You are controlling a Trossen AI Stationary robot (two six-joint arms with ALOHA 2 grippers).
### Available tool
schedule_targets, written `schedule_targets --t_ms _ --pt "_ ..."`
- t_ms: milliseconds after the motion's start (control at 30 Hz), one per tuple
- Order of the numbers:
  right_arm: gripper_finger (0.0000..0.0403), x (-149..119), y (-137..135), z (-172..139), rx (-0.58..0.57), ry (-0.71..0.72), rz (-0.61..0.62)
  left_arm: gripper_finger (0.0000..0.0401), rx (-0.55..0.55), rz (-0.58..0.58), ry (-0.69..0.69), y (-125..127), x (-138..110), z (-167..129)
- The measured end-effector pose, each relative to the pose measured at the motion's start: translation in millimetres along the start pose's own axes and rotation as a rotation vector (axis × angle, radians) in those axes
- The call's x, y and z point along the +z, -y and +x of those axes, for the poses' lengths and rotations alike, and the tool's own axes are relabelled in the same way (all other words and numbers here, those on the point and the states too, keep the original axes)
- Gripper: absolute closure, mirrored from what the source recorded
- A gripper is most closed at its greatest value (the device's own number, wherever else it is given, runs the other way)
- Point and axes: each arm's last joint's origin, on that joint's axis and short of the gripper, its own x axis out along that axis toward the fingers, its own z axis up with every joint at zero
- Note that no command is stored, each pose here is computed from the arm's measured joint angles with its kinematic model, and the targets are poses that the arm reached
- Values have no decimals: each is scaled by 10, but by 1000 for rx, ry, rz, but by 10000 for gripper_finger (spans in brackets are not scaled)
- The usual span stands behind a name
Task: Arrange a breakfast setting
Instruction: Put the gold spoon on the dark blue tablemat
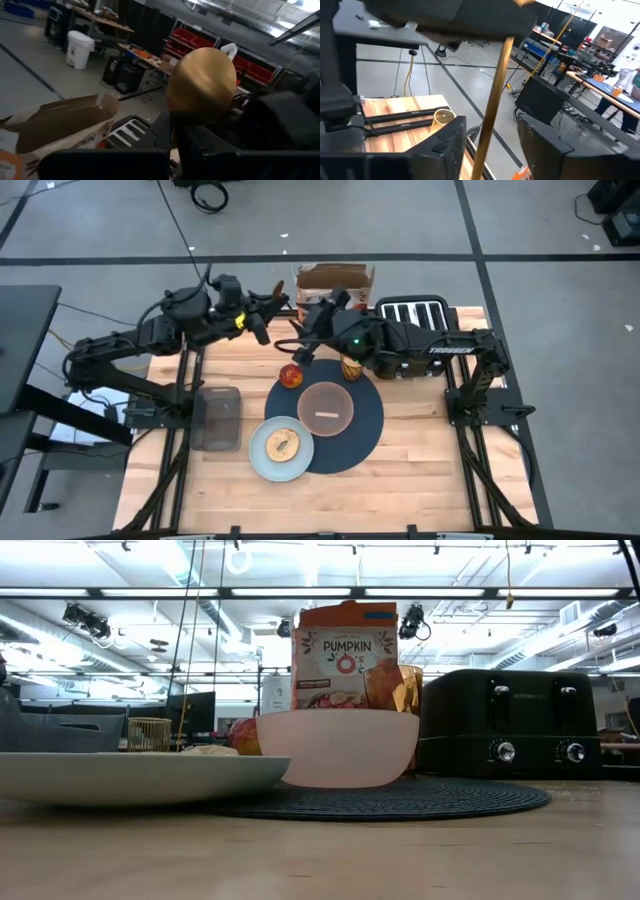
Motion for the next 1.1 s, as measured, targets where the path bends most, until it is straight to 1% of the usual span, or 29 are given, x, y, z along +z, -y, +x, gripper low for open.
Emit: schedule_targets --t_ms 200,433,467,600,700,800,867,933,1000,1067,1100 --pt "289 -5 51 41 1 2 16 381 3 -6 22 30 5 -6" --pt "369 -8 85 72 12 7 48 381 33 -7 36 21 6 -2" --pt "378 -3 85 72 21 13 53 381 41 -7 41 19 9 -3" --pt "378 -3 89 76 22 14 79 369 40 4 37 19 7 -3" --pt "378 -6 93 79 19 11 86 333 41 54 29 16 1 -5" --pt "378 -7 107 71 6 5 94 278 34 81 39 8 49 -71" --pt "378 1 144 21 -15 -11 119 237 25 120 52 -7 127 -192" --pt "378 45 220 -118 -19 -48 171 200 6 184 33 -24 182 -352" --pt "378 113 316 -335 -2 -86 247 169 -6 249 -4 -52 212 -526" --pt "378 143 380 -573 24 -140 321 147 -13 289 -44 -91 229 -691" --pt "378 115 382 -673 34 -188 350 140 -9 297 -61 -114 235 -766"
